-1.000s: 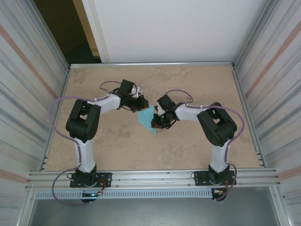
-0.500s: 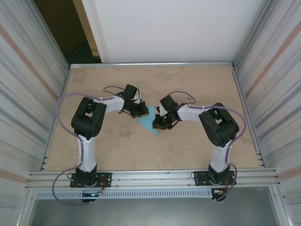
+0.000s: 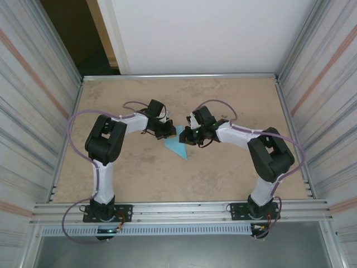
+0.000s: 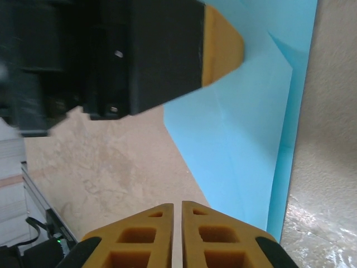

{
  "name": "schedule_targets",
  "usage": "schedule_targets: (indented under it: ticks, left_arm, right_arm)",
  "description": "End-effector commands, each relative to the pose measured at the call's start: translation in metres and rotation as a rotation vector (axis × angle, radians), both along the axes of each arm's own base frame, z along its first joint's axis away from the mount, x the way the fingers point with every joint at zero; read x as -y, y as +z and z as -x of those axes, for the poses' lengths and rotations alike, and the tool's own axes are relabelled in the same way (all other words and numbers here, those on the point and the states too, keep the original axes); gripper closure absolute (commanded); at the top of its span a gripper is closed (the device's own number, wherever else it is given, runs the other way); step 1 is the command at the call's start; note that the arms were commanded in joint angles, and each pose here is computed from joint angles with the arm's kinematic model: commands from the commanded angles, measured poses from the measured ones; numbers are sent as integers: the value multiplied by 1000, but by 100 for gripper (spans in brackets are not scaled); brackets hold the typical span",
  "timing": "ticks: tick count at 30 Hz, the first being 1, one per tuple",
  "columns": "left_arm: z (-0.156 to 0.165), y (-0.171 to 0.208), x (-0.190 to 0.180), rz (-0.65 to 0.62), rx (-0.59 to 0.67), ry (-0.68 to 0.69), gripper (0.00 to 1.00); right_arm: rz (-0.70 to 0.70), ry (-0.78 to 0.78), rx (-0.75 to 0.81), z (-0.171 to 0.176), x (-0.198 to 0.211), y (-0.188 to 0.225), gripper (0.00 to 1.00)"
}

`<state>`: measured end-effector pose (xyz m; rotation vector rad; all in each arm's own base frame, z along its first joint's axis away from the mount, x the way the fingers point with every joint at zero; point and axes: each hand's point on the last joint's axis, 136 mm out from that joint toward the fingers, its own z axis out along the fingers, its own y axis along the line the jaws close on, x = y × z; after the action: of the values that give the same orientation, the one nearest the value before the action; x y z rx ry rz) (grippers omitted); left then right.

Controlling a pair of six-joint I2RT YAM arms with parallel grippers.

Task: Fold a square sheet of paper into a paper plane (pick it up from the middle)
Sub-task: Fourth fold the wing at the center of the table.

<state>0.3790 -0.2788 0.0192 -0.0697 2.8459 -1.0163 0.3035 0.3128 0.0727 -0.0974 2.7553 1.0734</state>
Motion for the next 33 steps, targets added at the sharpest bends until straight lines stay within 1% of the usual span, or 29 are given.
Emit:
schedule_targets:
  ticks: [1,6,12,16,21,28,33]
  left_arm:
    - [15,-44,-24,-151,-100,37,92]
    - [18,-50,-28,-179,-115,41,92]
    - [21,-57,-33,-219,-125,36,92]
    - [24,-62,-38,-246,-135,35,92]
    - [28,-67,-46,-291,-157,49,92]
    - [31,-73,-55,-350,-187,66,92]
    - [33,-78,-58,-365,-205,72,92]
  right_arm:
    - [38,-4,-40,0,-7,-15,91]
    - [65,-6,-67,-4,-10,-33,94]
    - [100,-8,-90,-4,-7,-49,95]
    - [136,-19,-129,7,3,-67,96]
    - [168,-16,-161,20,12,-75,96]
    - [167,2,-196,45,24,-79,97]
    - [152,23,-203,66,30,-74,97]
